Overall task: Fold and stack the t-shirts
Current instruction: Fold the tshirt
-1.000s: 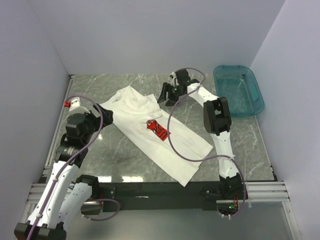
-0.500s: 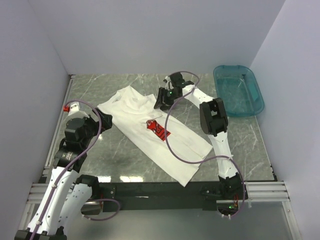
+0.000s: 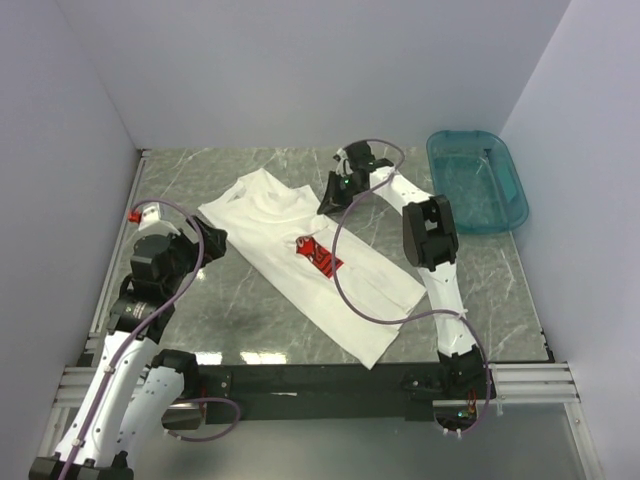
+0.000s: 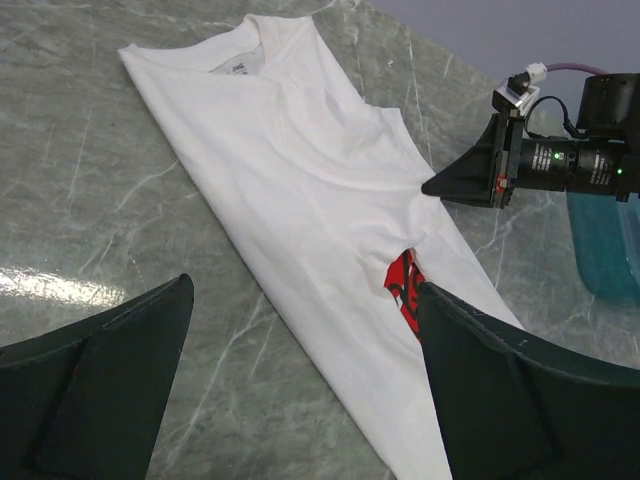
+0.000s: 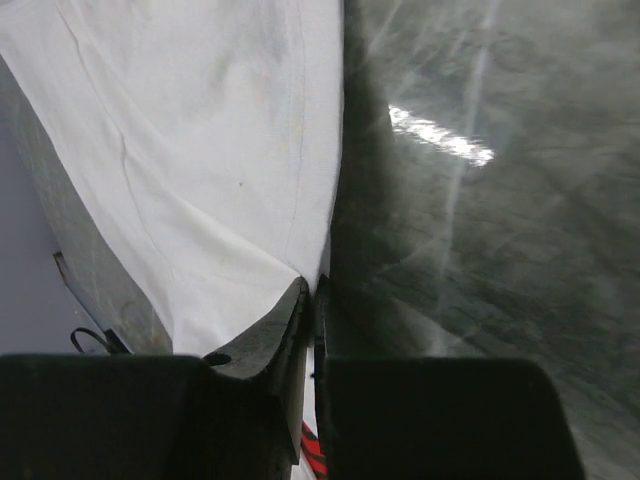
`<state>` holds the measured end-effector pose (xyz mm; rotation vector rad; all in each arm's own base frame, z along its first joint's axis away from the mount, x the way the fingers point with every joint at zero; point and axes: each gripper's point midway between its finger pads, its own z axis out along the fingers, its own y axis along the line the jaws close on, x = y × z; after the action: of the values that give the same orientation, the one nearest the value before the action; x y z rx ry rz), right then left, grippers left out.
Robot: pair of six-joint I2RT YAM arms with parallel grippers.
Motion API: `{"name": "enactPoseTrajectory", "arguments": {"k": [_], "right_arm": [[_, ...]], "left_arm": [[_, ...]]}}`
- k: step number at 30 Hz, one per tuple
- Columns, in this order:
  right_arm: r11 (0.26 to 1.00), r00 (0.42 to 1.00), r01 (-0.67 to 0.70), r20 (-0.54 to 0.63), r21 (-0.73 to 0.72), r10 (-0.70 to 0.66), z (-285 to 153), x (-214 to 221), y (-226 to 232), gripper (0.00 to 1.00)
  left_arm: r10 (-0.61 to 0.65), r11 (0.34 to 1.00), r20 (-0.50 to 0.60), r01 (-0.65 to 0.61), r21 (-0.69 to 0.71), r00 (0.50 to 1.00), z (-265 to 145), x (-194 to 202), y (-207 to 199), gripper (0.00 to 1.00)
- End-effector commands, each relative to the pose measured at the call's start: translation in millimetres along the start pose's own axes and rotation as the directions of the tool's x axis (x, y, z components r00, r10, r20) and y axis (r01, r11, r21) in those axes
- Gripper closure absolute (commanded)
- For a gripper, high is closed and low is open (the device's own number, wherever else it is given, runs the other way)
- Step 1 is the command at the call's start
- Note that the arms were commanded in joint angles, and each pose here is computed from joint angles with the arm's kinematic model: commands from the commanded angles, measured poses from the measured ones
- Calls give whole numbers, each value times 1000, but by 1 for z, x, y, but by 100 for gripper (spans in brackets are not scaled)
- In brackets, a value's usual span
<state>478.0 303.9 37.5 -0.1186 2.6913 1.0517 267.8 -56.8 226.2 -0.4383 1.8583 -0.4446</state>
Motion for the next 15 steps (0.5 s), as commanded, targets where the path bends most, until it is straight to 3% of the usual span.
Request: {"name": "enactPoseTrajectory", "arguments": {"k": [1,10,15], "right_arm": [[1000,994,-23,105,8,22,-25,-37,-17,96],[988,974,-118,206,96,97,-75,-48,-72,96],[973,958,-172,255,151,130,-99,-35,-102,93]], "left_arm": [[-18,999,3,18,45,1000,4,-2,-10,1],[-84,986,-101,97,132,991,37,17,-31,1],[-178,959,-244,224,173,953,64,48,-45,8]]}}
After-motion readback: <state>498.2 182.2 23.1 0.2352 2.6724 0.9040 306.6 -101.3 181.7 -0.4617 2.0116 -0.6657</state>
